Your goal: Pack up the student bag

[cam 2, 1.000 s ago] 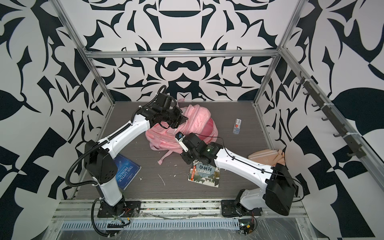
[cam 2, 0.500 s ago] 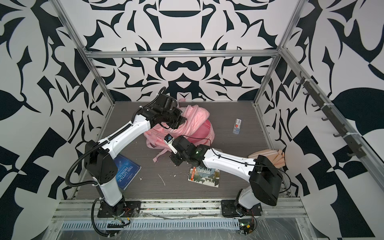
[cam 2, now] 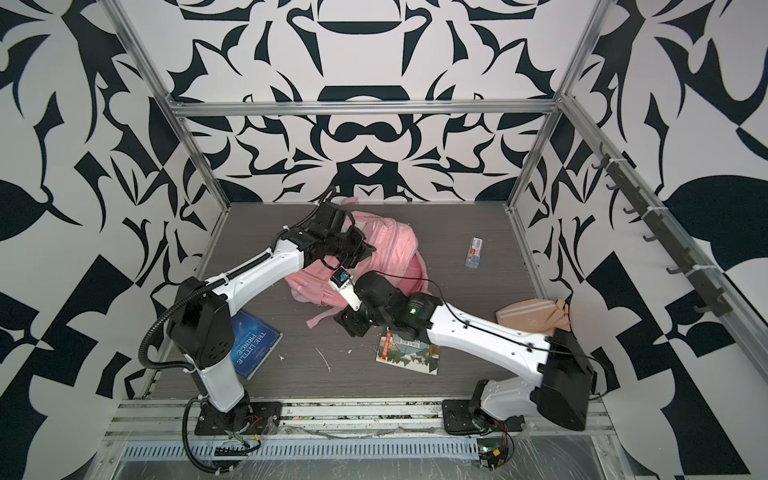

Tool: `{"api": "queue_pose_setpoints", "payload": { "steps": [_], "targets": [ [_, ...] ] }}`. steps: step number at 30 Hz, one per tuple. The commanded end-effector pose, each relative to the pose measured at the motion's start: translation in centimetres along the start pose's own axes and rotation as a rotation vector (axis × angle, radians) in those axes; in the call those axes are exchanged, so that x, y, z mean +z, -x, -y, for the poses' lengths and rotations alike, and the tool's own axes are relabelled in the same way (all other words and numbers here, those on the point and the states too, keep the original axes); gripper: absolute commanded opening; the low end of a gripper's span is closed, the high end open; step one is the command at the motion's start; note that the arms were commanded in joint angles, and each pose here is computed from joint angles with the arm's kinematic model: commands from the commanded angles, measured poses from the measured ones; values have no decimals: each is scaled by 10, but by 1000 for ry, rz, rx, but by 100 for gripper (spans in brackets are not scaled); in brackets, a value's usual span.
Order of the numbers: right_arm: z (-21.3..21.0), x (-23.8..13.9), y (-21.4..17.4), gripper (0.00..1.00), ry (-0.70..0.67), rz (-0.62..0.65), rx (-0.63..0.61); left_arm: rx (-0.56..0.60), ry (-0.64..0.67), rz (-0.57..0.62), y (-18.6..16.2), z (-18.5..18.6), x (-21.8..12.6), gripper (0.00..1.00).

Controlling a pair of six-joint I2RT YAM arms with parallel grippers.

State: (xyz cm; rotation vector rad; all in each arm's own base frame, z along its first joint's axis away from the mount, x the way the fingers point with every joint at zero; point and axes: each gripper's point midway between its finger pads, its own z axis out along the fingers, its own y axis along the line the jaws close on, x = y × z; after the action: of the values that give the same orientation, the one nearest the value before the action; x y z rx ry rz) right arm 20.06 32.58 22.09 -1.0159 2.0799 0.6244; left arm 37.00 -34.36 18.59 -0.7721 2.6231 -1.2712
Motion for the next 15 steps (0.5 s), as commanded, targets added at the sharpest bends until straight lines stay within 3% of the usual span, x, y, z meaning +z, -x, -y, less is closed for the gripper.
{"api": "queue_pose_setpoints", "payload": {
  "steps": [1, 8, 15],
  "targets": [
    [18, -38, -23, 68, -38, -72, -13, 97, -34, -64, 0, -9, 2, 0],
    [52, -48, -67, 68, -55, -172, 57, 242, -28, -144, -3, 6, 3, 0],
    [53, -19, -61, 58, -27, -128, 156, 126, -88, -36, 7, 35, -24, 0]
  ]
}}
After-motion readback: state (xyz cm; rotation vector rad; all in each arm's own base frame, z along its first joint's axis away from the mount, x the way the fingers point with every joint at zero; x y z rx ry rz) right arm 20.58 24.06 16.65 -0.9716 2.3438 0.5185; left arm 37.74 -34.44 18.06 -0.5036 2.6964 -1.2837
